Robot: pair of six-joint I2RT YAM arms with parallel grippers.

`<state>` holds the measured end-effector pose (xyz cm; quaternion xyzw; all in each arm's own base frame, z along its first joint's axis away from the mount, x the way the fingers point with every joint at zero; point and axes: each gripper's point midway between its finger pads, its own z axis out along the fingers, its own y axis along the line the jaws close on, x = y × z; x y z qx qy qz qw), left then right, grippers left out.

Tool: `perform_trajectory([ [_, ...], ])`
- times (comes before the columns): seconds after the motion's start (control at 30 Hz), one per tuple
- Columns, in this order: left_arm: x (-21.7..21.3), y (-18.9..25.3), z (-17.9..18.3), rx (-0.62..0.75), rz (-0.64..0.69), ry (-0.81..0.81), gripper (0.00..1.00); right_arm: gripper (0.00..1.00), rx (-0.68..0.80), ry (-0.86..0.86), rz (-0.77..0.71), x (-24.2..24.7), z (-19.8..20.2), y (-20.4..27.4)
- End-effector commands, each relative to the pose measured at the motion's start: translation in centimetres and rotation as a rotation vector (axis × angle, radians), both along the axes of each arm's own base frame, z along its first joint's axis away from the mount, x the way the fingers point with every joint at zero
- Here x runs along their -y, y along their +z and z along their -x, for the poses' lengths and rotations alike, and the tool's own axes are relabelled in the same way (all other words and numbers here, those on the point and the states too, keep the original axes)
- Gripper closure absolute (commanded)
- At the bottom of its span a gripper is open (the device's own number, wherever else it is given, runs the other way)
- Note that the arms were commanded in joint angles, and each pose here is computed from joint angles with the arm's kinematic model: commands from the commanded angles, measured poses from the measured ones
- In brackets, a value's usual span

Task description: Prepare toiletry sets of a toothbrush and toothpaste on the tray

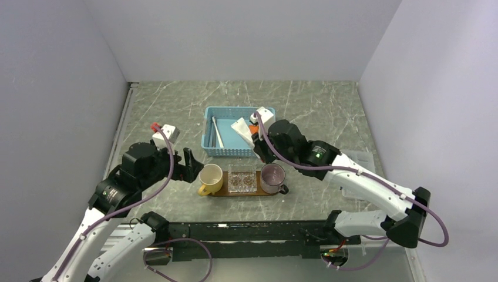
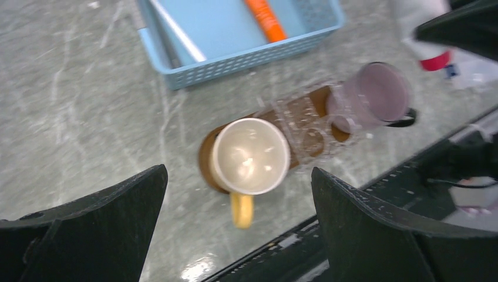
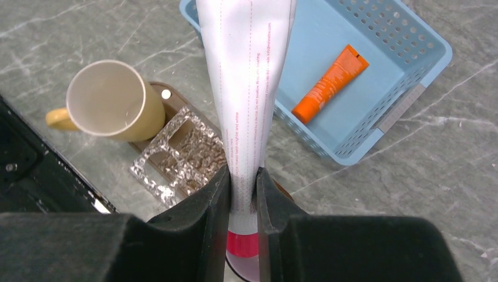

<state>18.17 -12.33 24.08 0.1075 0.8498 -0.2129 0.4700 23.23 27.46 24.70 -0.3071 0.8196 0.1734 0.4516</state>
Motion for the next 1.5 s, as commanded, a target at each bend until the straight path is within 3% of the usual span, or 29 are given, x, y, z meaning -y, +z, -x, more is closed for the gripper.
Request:
perform_trajectory([
  [0.0,3.3,3.9,1.9,-0.009,0.162,-0.161,0.01,0.87,0.090,0.078,-0.049,-0.2,1.5,2.3],
  [0.4,7.6,9.6,4.8,-0.118,0.319,-0.427,0.01,0.89,0.096,0.250,-0.114,-0.7,7.0,3.2],
  [0.8,10.9,10.2,5.9,-0.306,0.427,-0.611,0.01,0.88,0.139,0.369,-0.149,-1.9,10.4,5.0],
  [1.47,10.8,7.9,6.6,-0.424,0.388,-0.632,0.24,0.86,0.252,0.431,-0.082,-4.8,12.2,6.6],
])
